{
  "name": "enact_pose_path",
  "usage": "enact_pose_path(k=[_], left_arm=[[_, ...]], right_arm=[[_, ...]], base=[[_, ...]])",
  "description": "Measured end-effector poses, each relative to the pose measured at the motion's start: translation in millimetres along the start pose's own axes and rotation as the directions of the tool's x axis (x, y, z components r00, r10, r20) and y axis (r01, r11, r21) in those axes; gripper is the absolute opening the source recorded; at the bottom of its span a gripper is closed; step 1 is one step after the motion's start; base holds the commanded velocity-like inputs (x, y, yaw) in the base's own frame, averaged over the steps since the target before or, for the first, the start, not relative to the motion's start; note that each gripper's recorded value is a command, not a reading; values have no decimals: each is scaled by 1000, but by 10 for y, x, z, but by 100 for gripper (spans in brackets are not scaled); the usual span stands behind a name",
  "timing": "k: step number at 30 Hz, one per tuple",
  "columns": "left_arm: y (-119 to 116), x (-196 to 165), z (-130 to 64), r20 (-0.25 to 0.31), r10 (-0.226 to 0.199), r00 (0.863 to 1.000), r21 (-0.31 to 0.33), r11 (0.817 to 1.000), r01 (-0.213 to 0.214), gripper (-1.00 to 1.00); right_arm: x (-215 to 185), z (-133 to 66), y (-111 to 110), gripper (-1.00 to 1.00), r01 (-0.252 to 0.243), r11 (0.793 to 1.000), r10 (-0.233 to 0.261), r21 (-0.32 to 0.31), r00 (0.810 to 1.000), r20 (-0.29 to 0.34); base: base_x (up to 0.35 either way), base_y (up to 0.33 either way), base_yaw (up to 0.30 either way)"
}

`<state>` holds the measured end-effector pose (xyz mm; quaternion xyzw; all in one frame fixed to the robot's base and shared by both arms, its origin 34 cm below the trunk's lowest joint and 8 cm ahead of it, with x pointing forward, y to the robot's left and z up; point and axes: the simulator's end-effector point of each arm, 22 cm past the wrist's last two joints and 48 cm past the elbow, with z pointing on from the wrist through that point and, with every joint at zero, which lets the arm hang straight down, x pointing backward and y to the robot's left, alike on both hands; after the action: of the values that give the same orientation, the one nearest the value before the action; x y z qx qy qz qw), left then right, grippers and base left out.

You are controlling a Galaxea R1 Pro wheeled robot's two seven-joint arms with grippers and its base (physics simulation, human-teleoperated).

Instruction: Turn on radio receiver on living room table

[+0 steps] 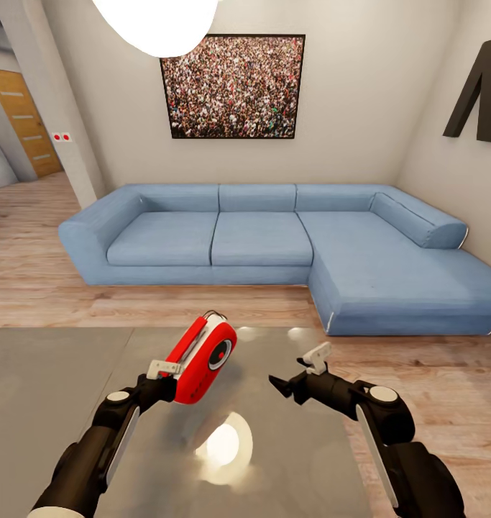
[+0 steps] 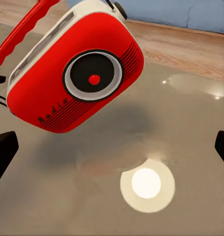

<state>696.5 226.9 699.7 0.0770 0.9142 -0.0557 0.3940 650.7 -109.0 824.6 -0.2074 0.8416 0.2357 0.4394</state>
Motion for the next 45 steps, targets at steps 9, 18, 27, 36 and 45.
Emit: enact_pose_path(k=[9,18,27,36,45], left_arm=[[-109,-4,10,-1,20,1000,18,1000,-20,-100],[-248,-15,23,0,20,1000,39,999,-20,-100],[-302,-125,-4,23,21,1000,44,999,-22,-100],[-305,-203,-30,40,21,999,44,999,-23,-100],[-457,-442,-144,90,29,996,112,993,-39,-100]], right_arm=[[-113,104,135,100,-33,999,33,4,999,30],[-230,182,293,100,-54,998,56,-21,997,54],[-266,284,448,100,-49,998,52,-48,997,50],[-208,373,534,100,-75,995,77,-62,996,38],[-202,378,539,100,-76,995,78,-63,996,36]], base=[[0,0,0],[0,0,0],[0,0,0],[0,0,0],[0,0,0]])
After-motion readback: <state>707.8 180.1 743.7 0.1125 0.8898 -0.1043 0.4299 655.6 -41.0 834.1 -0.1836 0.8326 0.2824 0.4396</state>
